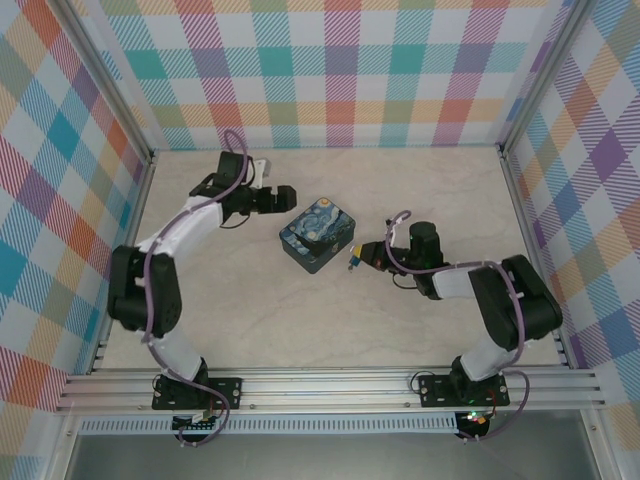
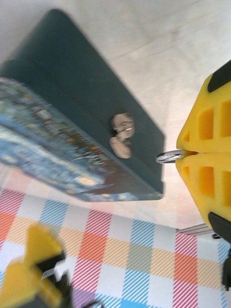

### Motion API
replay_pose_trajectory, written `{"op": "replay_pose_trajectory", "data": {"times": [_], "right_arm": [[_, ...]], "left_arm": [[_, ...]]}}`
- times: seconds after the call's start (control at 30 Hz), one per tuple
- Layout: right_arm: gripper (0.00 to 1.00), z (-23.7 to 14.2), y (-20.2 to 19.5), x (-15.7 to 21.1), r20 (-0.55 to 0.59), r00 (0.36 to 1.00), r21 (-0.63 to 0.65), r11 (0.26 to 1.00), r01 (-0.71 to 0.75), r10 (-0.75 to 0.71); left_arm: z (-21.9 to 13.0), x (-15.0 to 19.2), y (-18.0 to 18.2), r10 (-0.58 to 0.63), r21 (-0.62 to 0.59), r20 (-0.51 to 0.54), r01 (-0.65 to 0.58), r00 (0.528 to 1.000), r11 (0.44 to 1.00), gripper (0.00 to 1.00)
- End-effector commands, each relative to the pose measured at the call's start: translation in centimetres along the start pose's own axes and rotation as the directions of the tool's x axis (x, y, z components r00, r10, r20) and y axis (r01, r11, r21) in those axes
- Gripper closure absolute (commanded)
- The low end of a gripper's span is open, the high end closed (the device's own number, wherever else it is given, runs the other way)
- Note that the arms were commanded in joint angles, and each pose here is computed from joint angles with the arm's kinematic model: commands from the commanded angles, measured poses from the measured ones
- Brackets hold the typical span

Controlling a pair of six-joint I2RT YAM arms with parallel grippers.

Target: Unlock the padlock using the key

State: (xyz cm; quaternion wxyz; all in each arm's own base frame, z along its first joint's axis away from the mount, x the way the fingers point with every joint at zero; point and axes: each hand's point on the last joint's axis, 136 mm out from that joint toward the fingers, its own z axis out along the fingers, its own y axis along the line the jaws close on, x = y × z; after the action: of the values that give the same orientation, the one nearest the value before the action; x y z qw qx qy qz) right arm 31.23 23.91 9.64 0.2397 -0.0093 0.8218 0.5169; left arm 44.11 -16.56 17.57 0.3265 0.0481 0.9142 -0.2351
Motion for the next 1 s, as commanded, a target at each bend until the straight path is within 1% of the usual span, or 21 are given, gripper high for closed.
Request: {"op": "replay_pose_trajectory", "data": {"times": [0.0, 0.07, 0.2, 0.4, 0.6, 0.8, 0.87, 0.97], "right_arm": [[0.93, -1.2, -1.4, 5.6, -0.213, 0.973, 0.09, 0.994, -0.067, 0.085], [0.92, -1.5, -1.3, 6.8, -0.254, 0.959, 0.108, 0.989, -0.099, 0.124], [0.92, -1.3, -1.8, 8.6, -0.312, 0.925, 0.159, 0.972, -0.173, 0.215], [0.9, -0.8, -3.1, 9.2, -0.309, 0.906, 0.243, 0.945, -0.22, 0.29], [0.88, -0.9, -4.9, 9.5, -0.299, 0.906, 0.325, 0.924, -0.2, 0.301], [0.71, -1.2, -5.0, 8.5, -0.268, 0.93, 0.337, 0.929, -0.153, 0.251], [0.61, -1.9, -4.8, 7.6, -0.257, 0.944, 0.37, 0.924, -0.101, 0.206], [0.52, -3.5, -4.4, 5.6, -0.229, 0.966, 0.429, 0.903, -0.01, 0.119]], "left_arm": [[-3.0, -0.9, 1.0, -0.03, -0.049, 0.134, 0.037, 0.99, 0.998, 0.0], [-4.1, -0.6, 1.4, -0.057, -0.052, 0.183, 0.067, 0.981, 0.996, 0.0], [-5.7, 0.5, 2.0, -0.112, -0.044, 0.233, 0.125, 0.966, 0.991, 0.0], [-7.3, 1.3, 2.5, -0.156, -0.033, 0.287, 0.172, 0.945, 0.984, 0.0], [-8.2, 1.5, 3.0, -0.17, -0.042, 0.31, 0.192, 0.936, 0.981, 0.0], [-8.9, 1.2, 3.3, -0.193, -0.038, 0.337, 0.218, 0.921, 0.975, 0.0], [-9.1, 1.2, 3.4, -0.198, -0.041, 0.34, 0.225, 0.919, 0.973, 0.0], [-9.4, 1.4, 4.0, -0.204, -0.061, 0.346, 0.239, 0.916, 0.969, 0.0]]}}
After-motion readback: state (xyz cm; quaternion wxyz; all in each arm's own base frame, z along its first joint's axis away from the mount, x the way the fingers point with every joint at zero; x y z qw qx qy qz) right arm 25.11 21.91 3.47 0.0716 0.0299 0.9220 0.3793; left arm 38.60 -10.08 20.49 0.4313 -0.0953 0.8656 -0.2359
